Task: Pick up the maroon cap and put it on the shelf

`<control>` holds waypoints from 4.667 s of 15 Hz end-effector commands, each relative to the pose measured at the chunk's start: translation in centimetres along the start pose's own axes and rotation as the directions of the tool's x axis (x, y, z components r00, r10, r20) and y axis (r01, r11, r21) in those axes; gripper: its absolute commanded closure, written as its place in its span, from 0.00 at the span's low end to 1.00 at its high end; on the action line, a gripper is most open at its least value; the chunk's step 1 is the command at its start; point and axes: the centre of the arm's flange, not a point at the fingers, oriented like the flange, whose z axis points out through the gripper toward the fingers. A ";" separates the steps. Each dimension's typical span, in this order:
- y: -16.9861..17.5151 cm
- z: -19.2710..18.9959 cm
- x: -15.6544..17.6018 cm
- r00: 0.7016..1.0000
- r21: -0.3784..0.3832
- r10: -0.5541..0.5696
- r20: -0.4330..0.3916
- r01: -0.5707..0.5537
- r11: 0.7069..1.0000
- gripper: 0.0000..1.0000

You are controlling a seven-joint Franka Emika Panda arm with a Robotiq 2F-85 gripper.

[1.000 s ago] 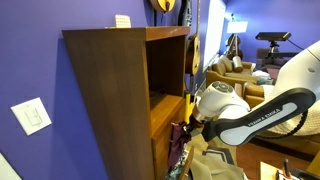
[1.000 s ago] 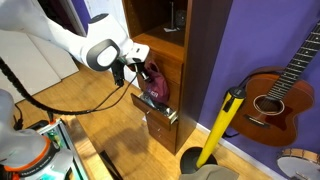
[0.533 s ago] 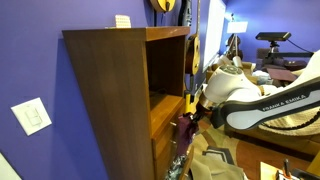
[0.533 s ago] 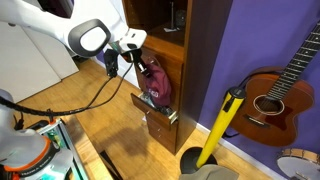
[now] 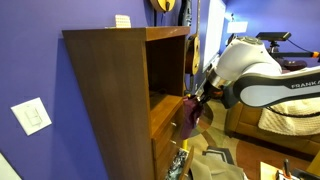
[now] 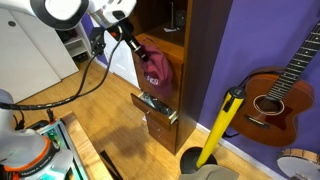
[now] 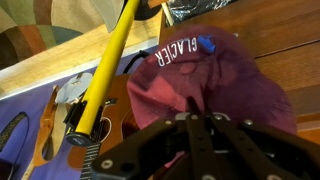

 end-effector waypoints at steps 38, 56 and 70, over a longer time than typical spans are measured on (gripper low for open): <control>-12.0 2.7 15.1 0.927 0.257 0.080 -0.366 0.018 0.966 0.58; -6.8 -1.5 4.9 0.939 0.174 0.029 -0.343 0.033 0.984 0.00; 2.2 -11.0 -0.3 0.976 0.058 -0.172 -0.135 0.181 0.982 0.00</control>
